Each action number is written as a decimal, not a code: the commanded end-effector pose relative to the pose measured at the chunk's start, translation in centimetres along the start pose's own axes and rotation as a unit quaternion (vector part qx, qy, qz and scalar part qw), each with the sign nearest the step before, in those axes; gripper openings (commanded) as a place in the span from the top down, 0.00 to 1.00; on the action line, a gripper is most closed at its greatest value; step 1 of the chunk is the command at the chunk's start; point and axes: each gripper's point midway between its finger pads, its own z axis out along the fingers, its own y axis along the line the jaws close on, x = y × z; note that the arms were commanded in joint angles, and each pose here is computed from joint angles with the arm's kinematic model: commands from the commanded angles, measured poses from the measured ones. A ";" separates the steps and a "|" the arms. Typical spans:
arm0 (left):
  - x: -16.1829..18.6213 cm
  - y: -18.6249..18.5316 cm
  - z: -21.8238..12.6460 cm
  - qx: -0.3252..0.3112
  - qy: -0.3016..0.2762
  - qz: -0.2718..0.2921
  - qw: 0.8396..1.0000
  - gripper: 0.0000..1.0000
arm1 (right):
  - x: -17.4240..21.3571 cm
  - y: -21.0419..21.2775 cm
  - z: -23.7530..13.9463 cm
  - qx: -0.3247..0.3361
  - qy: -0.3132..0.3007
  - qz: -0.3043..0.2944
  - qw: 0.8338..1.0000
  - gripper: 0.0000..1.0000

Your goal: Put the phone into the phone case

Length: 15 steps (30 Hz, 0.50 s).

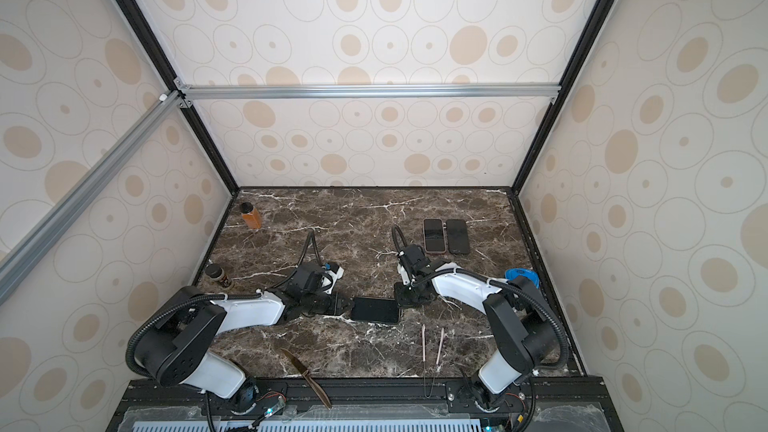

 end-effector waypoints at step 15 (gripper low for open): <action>0.5 -0.4 0.7 0.023 0.022 0.005 0.999 0.80 | 0.4 -0.8 1.5 0.002 0.012 0.015 1.000 0.85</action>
